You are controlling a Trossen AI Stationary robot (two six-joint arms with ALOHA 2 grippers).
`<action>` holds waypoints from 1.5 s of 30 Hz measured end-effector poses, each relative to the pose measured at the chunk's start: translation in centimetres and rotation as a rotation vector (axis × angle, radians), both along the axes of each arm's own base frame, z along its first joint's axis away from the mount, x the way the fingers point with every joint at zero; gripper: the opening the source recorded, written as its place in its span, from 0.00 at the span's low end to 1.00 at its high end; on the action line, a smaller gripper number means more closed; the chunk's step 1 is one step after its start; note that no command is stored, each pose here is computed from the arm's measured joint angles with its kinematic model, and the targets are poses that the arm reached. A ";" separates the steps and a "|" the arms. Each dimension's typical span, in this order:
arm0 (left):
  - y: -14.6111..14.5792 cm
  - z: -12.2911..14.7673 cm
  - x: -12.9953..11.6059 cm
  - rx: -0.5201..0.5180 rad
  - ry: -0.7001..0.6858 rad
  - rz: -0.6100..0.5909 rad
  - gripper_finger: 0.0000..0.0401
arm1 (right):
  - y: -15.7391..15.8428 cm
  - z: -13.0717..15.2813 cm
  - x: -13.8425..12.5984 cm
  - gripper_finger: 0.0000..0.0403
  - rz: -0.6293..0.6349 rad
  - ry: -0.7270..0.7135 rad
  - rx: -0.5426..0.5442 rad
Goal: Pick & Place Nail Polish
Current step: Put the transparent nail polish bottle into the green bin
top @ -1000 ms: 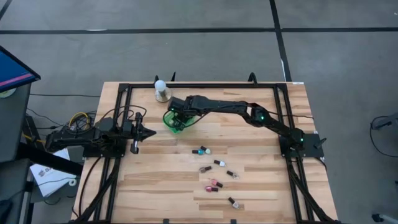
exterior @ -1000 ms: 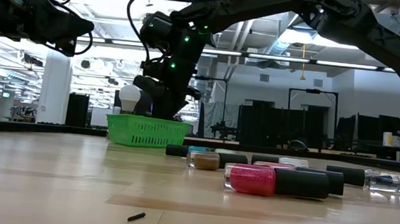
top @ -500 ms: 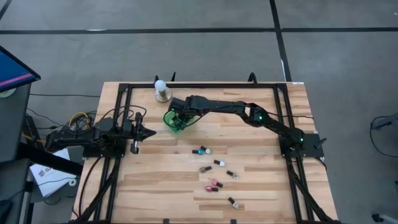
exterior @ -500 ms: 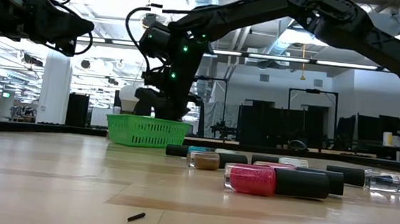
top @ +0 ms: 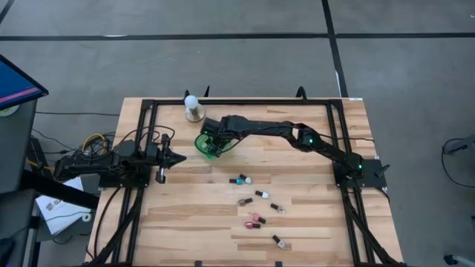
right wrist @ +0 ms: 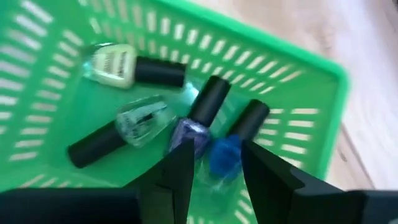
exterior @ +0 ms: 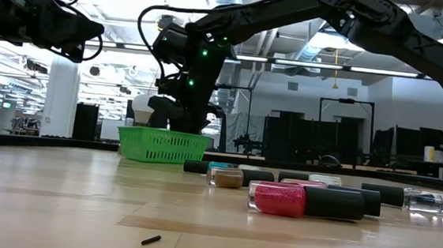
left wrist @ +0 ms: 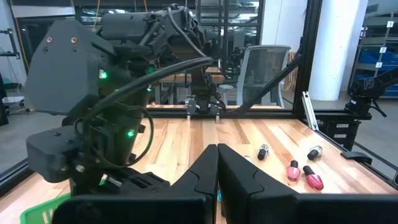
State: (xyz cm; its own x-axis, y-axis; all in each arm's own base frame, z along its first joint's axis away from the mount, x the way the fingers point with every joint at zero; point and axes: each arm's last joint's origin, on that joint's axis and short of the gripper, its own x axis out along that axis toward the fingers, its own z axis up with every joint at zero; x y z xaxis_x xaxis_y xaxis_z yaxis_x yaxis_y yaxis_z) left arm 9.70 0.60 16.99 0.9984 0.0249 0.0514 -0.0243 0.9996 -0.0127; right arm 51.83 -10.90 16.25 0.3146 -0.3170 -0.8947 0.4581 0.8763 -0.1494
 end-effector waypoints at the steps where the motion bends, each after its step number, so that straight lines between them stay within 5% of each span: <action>1: 0.0 0.0 0.0 0.000 0.000 0.000 0.00 | 0.1 0.1 0.0 0.31 0.016 0.003 0.009; 9: 0.0 0.0 0.0 0.000 0.000 0.000 0.00 | 0.6 6.6 -1.6 0.50 0.084 -0.061 0.021; 14: 0.0 0.0 0.0 0.000 -0.001 0.000 0.00 | 1.2 12.7 -4.6 0.64 0.147 -0.126 0.152; 27: 0.0 0.0 0.0 0.000 0.000 0.000 0.00 | 4.5 28.6 -14.6 0.66 0.323 -0.534 0.324; 36: 0.0 0.0 0.0 0.000 -0.001 0.000 0.00 | 6.7 32.5 -18.3 0.66 0.335 -0.656 0.341; 45: 0.0 0.0 0.0 0.000 0.000 0.000 0.00 | 8.7 33.1 -18.1 0.66 0.418 -0.698 0.412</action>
State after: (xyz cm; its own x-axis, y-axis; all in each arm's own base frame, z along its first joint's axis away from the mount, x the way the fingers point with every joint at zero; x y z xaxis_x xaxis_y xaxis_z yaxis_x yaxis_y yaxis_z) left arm 9.70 0.60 16.99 0.9984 0.0251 0.0516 -0.0244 0.9996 -0.0129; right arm 33.70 -2.23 49.33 0.8444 0.2471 -0.4754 -0.0397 0.9137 0.4045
